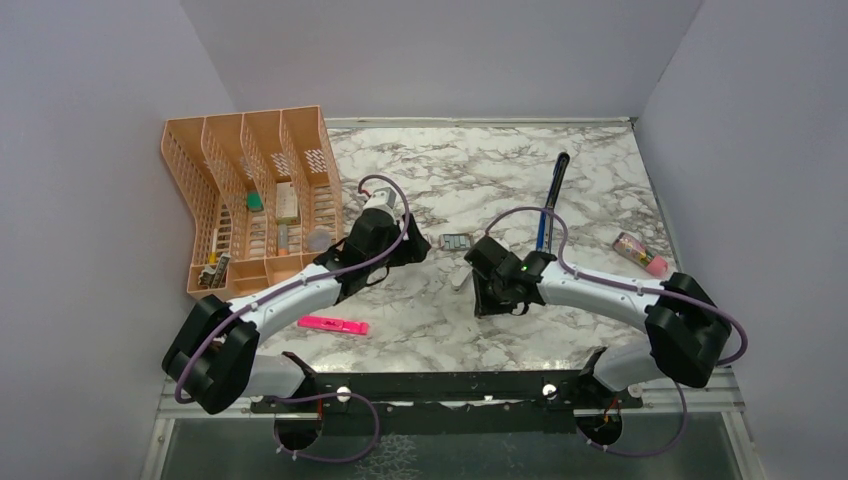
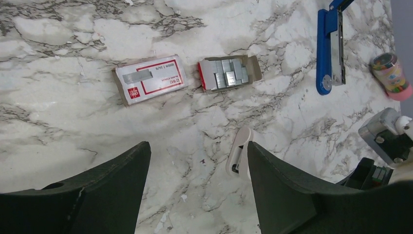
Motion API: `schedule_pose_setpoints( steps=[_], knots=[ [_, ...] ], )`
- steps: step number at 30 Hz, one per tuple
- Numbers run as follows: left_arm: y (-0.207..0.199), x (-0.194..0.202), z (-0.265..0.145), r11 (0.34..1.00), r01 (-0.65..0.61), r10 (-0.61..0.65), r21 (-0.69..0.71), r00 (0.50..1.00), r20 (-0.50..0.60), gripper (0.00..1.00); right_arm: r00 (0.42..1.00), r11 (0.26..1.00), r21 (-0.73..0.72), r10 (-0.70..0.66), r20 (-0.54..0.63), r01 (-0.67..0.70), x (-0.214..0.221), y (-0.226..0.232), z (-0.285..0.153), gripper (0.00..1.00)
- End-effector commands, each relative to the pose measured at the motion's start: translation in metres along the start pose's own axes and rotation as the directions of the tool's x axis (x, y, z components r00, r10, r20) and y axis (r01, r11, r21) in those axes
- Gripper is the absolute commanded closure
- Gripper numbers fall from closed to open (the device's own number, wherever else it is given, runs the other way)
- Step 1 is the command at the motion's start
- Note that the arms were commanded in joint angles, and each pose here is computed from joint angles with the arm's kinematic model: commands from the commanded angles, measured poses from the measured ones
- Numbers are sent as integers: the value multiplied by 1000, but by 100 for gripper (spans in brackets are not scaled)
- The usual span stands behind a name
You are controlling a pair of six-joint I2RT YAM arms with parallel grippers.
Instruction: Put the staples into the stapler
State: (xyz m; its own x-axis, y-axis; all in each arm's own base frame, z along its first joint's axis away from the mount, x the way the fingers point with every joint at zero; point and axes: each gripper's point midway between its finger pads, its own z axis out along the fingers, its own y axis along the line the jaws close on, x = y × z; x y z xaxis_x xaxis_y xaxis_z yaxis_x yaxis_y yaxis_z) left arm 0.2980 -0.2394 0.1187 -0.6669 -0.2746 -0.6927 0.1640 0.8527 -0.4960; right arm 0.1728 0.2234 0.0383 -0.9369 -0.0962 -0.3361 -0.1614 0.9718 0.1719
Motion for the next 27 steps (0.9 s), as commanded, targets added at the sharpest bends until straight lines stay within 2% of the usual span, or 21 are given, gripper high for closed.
schedule_pose_setpoints(
  steps=[1,4,8,12,16,21,27],
  knots=[
    [-24,8,-4,988,32,-29,151,999,-23,26,995,999,-13,33,99,-32,-15,1,-13,77],
    [-38,18,-8,965,67,-54,253,997,-59,25,985,995,-79,70,155,-58,-30,8,-22,76],
    [-58,40,-17,912,143,-93,385,985,-146,21,974,959,-268,146,175,-96,-48,26,-33,77],
    [-69,54,-23,885,163,-93,436,980,-179,20,956,879,-449,250,153,-158,-65,34,-47,77],
    [-78,61,-29,861,163,-77,483,978,-193,23,936,801,-557,333,109,-220,-73,39,-58,77],
    [-87,70,-28,842,162,-53,514,974,-219,36,927,715,-655,370,61,-243,-73,48,-69,77],
    [-92,63,-26,835,162,-68,526,979,-194,53,933,693,-679,359,34,-242,-66,50,-72,77]
  ],
)
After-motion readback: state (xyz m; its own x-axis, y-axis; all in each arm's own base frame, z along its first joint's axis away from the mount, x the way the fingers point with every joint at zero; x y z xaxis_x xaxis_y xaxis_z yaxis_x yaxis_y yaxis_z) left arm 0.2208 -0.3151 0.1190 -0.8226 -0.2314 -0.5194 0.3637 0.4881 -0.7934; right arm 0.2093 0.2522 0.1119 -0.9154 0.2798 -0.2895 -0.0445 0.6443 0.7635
